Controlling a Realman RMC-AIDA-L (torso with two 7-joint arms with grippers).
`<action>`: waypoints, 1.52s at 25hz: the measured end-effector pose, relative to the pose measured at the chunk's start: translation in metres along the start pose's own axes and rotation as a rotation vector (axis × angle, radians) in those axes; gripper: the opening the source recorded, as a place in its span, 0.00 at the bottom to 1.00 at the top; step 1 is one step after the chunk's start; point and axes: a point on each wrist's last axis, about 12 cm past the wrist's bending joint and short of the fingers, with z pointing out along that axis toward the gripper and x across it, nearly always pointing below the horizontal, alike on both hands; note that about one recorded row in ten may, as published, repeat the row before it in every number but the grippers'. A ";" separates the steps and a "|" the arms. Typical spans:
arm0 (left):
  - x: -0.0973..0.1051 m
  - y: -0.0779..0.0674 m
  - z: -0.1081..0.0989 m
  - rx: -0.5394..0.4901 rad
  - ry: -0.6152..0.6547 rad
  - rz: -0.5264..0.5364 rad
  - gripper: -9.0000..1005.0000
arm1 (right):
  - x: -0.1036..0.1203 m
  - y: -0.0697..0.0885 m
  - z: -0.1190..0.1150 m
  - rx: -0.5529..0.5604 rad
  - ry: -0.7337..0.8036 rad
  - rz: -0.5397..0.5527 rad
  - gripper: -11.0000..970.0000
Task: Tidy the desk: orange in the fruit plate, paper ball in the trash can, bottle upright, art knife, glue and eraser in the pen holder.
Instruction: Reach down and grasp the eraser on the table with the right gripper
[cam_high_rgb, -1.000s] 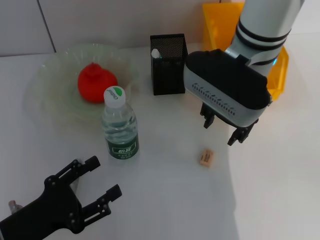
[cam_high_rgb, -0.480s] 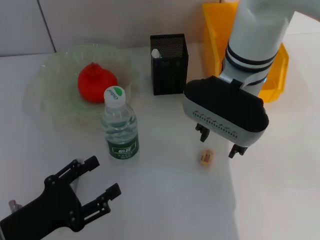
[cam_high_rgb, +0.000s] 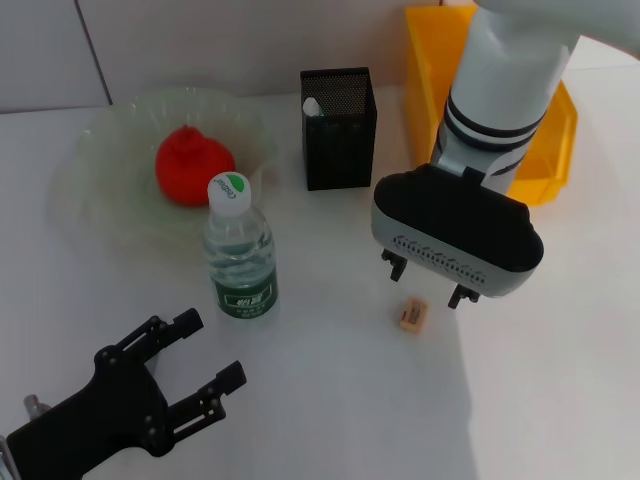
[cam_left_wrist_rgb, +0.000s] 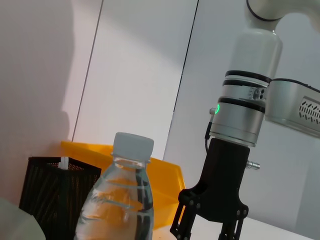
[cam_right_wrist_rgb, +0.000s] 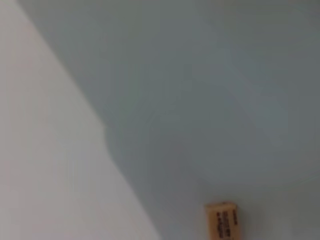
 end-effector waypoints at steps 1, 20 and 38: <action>0.000 0.000 0.000 0.000 0.000 0.000 0.81 | 0.000 -0.001 0.000 0.007 -0.002 -0.010 0.72; -0.001 0.008 0.009 -0.008 0.025 -0.021 0.81 | -0.001 0.005 0.019 -0.006 -0.043 -0.093 0.71; -0.004 0.012 0.016 0.001 0.031 -0.008 0.81 | 0.000 0.006 0.025 0.001 -0.049 -0.078 0.70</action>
